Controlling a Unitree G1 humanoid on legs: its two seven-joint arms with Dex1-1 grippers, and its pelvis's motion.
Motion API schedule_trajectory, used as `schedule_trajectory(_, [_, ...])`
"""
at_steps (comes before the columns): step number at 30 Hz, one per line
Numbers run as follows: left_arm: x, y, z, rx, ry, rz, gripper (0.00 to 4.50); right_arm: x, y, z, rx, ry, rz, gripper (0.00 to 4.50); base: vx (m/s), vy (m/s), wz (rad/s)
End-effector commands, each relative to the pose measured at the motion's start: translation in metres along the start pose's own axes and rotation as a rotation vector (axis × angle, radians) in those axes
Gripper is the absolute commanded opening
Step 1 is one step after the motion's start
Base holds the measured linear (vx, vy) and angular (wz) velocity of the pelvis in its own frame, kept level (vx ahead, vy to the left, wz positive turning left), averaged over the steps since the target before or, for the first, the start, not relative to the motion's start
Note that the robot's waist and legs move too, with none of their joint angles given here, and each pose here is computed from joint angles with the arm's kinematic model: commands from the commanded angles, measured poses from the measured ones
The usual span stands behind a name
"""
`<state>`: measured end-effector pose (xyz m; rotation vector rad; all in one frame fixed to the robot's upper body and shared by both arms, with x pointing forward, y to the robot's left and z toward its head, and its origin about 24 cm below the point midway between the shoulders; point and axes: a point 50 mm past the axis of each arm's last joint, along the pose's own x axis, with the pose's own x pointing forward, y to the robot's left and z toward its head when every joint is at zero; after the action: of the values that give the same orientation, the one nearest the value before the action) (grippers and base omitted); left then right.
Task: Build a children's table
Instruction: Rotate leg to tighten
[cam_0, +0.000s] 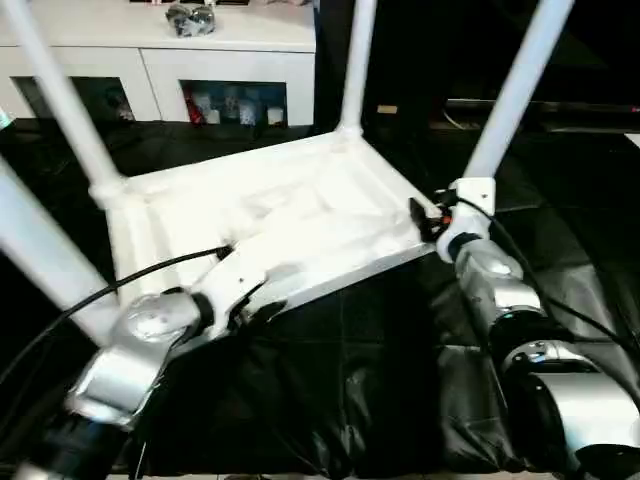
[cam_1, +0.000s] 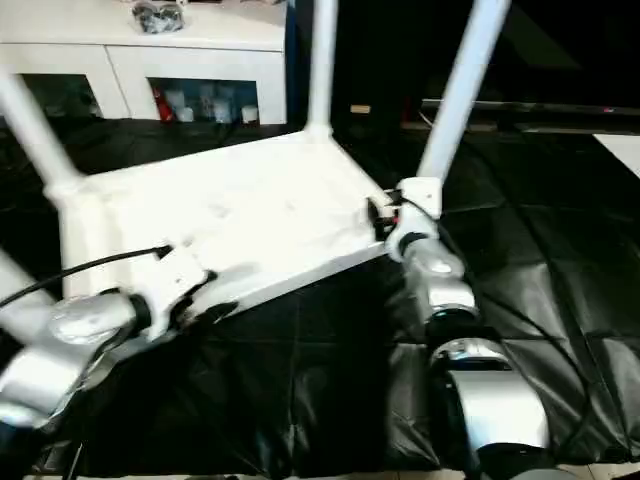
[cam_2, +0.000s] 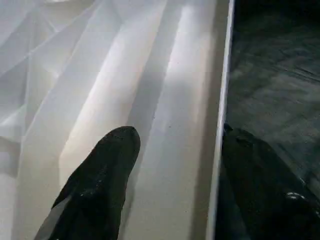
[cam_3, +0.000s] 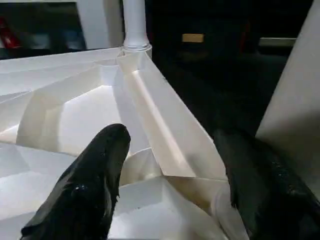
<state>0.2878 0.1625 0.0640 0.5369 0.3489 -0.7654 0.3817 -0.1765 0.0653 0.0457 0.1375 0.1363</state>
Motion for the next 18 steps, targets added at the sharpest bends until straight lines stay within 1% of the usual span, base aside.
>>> schedule_trajectory(1, [0.003,0.012,0.006,0.042,-0.012,0.073,3.15,-0.003,-0.018,0.008,0.005,-0.041,-0.078,3.18,0.0,0.0,0.0])
schedule_trajectory(3, [0.009,0.012,0.01,0.071,-0.031,0.075,3.15,-0.003,-0.019,0.008,0.007,-0.046,-0.085,3.18,0.0,0.0,0.0])
schedule_trajectory(4, [0.009,0.012,0.01,0.071,-0.031,0.075,3.15,-0.003,-0.019,0.008,0.007,-0.046,-0.085,3.18,0.0,0.0,0.0])
schedule_trajectory(6, [0.02,0.005,0.01,0.124,-0.033,0.055,3.15,-0.005,-0.022,0.007,0.006,-0.051,-0.106,3.18,0.0,0.0,0.0])
schedule_trajectory(7, [0.02,0.005,0.01,0.124,-0.033,0.055,3.15,-0.005,-0.022,0.007,0.006,-0.051,-0.106,3.18,0.0,0.0,0.0])
schedule_trajectory(8, [0.025,0.003,0.01,0.142,-0.041,0.062,3.15,-0.006,-0.025,0.007,0.008,-0.055,-0.118,3.18,0.0,0.0,0.0])
schedule_trajectory(11, [0.027,0.003,0.011,0.141,-0.058,0.081,3.15,-0.007,-0.027,0.007,0.009,-0.058,-0.126,3.18,0.0,0.0,0.0])
schedule_trajectory(13, [0.028,0.003,0.015,0.117,-0.097,0.098,3.15,-0.008,-0.03,0.007,0.011,-0.063,-0.134,3.18,0.0,0.0,0.0])
schedule_trajectory(15, [0.022,0.002,0.022,0.014,-0.207,0.119,3.15,-0.012,-0.032,0.006,0.019,-0.074,-0.113,3.18,0.0,0.0,0.0])
schedule_trajectory(16, [0.02,0.002,0.022,-0.003,-0.226,0.118,3.15,-0.012,-0.031,0.005,0.018,-0.074,-0.097,3.18,0.0,0.0,0.0])
schedule_trajectory(17, [0.014,0.002,0.022,-0.046,-0.261,0.108,3.15,-0.013,-0.027,0.004,0.019,-0.076,-0.047,3.18,0.0,0.0,0.0])
schedule_trajectory(18, [0.013,0.002,0.022,-0.054,-0.267,0.105,3.15,-0.013,-0.026,0.003,0.02,-0.076,-0.038,3.18,0.0,0.0,0.0])
